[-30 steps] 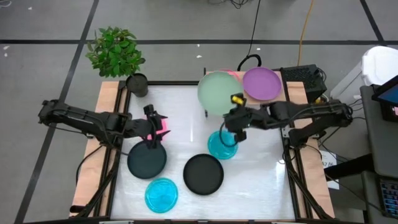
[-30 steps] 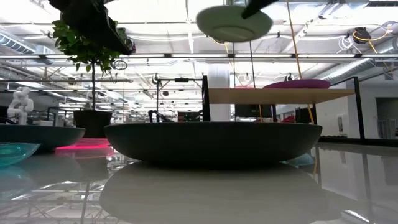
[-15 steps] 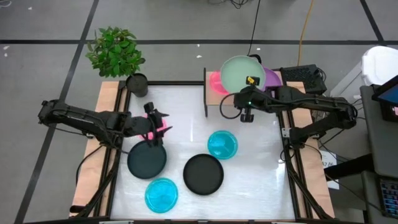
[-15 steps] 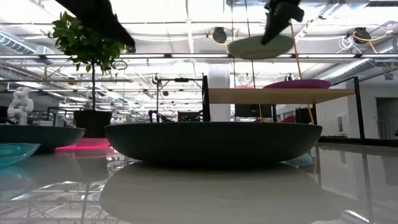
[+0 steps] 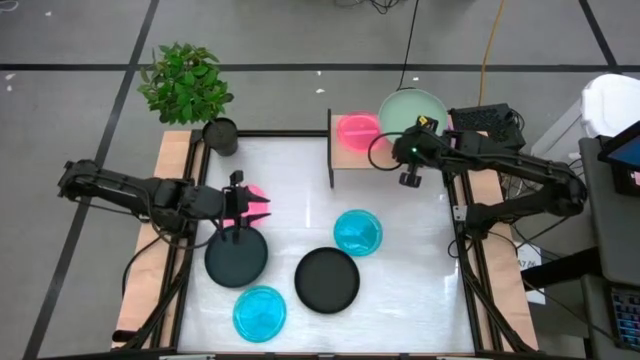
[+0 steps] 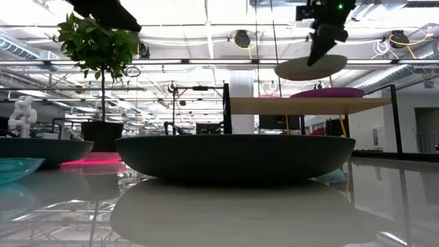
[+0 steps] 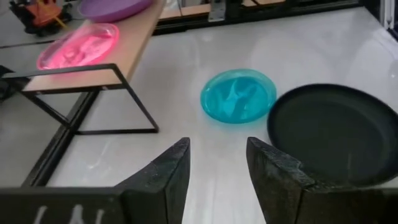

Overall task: Place and stack plates onto a shelf
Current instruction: Stack the green plate on top of the violet plate on the shelf

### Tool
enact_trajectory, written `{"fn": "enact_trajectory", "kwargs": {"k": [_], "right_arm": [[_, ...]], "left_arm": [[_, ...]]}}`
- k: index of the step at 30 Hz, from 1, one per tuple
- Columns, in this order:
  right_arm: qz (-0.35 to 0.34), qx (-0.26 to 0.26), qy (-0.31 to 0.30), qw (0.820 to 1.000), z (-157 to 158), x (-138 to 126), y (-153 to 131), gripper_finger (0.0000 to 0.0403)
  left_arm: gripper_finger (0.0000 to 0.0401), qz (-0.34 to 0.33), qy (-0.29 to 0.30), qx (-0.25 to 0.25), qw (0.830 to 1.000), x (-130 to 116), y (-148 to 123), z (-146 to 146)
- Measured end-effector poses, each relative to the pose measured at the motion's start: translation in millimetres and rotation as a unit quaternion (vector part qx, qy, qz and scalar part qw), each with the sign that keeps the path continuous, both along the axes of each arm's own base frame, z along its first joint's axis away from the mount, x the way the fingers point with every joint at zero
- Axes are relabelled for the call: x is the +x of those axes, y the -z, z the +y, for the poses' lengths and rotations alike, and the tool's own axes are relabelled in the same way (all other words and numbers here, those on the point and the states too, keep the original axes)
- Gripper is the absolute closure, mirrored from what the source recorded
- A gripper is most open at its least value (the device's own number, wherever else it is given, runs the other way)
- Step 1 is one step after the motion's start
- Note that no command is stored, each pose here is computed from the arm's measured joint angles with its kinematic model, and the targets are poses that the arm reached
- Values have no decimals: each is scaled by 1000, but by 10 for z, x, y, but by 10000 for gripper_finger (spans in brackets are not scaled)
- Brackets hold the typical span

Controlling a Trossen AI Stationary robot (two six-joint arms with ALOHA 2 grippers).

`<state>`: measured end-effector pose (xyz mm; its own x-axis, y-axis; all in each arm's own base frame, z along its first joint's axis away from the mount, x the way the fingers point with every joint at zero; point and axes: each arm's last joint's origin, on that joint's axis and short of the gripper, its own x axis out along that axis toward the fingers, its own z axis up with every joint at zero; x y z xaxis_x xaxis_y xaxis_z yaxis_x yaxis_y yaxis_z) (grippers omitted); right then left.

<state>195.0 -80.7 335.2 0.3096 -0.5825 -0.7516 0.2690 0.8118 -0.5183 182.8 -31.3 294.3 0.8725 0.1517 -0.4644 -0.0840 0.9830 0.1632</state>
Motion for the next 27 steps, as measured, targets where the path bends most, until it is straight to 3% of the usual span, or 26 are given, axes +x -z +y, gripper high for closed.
{"fn": "enact_trajectory", "kwargs": {"k": [13, 27], "right_arm": [[31, 11, 47, 998, -178, -140, 229, 400], [11, 29, 61, 998, -306, -151, 433, 399]], "left_arm": [[240, -4, 0, -8, 1000, 20, 436, -19], [240, -1, 0, -16, 1000, 13, 500, -21]]}}
